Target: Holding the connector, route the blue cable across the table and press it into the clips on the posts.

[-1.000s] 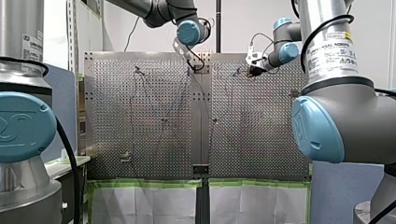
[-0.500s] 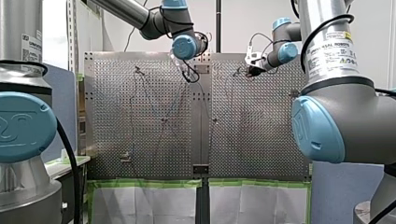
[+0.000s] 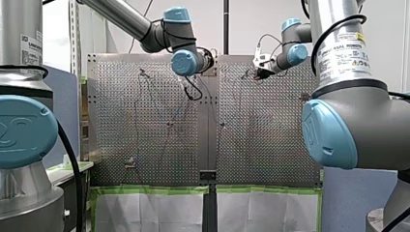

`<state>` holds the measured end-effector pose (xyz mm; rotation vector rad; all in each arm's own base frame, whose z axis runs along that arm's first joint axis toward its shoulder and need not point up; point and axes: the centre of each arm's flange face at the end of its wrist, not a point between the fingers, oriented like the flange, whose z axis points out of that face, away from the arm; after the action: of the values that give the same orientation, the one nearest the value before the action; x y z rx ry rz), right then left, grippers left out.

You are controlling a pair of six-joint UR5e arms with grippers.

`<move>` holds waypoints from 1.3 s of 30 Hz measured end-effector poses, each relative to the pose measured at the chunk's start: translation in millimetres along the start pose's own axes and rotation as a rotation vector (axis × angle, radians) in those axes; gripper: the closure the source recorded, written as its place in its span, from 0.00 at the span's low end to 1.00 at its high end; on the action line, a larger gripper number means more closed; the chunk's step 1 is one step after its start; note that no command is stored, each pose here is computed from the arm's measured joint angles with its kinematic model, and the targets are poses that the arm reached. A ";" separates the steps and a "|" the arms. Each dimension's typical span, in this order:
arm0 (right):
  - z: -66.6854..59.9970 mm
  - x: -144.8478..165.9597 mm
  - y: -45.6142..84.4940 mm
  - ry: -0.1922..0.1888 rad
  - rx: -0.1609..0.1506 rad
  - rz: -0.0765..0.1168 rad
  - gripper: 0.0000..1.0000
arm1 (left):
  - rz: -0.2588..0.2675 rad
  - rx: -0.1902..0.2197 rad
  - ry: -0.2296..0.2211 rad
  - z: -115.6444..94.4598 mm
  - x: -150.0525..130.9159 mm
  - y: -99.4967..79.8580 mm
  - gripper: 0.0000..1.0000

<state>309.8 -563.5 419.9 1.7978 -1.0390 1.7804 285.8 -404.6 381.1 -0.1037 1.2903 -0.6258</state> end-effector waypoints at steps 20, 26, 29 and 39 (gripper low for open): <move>1.1 -1.1 -5.9 -0.003 0.009 -0.002 1.00 | 0.161 -0.030 0.145 -61.2 51.6 46.9 0.00; 2.0 -2.0 -11.9 -0.006 0.018 -0.001 1.00 | 0.187 -0.042 0.187 -80.1 63.7 61.2 0.00; 2.6 -2.6 -15.1 -0.008 0.023 -0.002 1.00 | 0.205 -0.049 0.202 -88.2 68.7 68.6 0.00; 3.1 -3.3 -18.4 -0.010 0.028 -0.003 1.00 | 0.227 -0.059 0.225 -99.6 74.9 78.0 0.00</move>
<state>325.7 -553.3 420.4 1.8258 -1.0198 1.7937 234.1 -349.6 254.9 0.0661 1.5131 -0.4132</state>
